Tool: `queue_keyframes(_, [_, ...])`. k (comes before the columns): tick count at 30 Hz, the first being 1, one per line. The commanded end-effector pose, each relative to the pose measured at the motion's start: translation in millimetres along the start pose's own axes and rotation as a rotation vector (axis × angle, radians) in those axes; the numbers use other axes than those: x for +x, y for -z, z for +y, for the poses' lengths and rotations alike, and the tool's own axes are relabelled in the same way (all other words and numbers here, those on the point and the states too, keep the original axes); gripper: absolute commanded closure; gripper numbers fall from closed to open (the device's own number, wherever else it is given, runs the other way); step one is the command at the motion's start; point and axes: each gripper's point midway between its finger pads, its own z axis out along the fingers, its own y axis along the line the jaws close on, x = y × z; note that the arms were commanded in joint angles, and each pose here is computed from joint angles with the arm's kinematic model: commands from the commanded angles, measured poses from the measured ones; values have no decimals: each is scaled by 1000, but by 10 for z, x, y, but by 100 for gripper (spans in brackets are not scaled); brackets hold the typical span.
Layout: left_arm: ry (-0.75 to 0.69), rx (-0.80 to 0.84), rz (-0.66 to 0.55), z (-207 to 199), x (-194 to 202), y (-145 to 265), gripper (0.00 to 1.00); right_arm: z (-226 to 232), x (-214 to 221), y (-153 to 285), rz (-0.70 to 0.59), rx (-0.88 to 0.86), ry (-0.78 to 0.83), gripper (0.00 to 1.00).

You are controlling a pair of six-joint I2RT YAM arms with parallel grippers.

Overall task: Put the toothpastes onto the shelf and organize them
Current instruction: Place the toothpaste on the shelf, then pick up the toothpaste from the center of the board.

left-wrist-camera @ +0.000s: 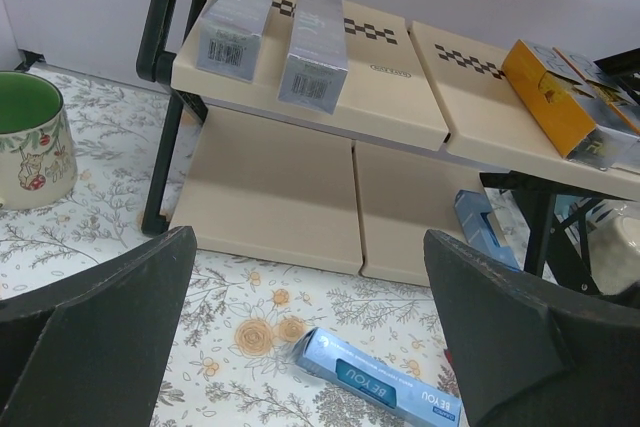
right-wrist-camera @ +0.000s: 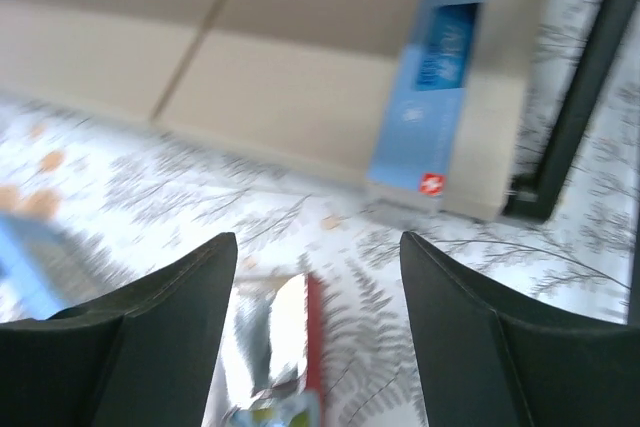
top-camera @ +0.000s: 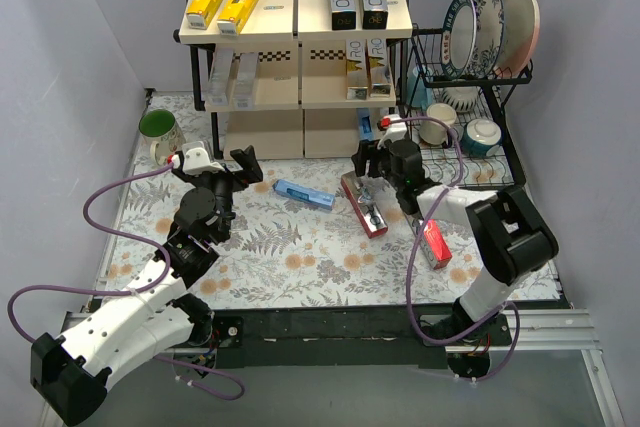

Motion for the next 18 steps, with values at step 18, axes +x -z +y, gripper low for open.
queue_keyframes(18, [-2, 22, 29, -36, 76, -2, 2, 1024, 701, 350, 324, -620, 550, 29])
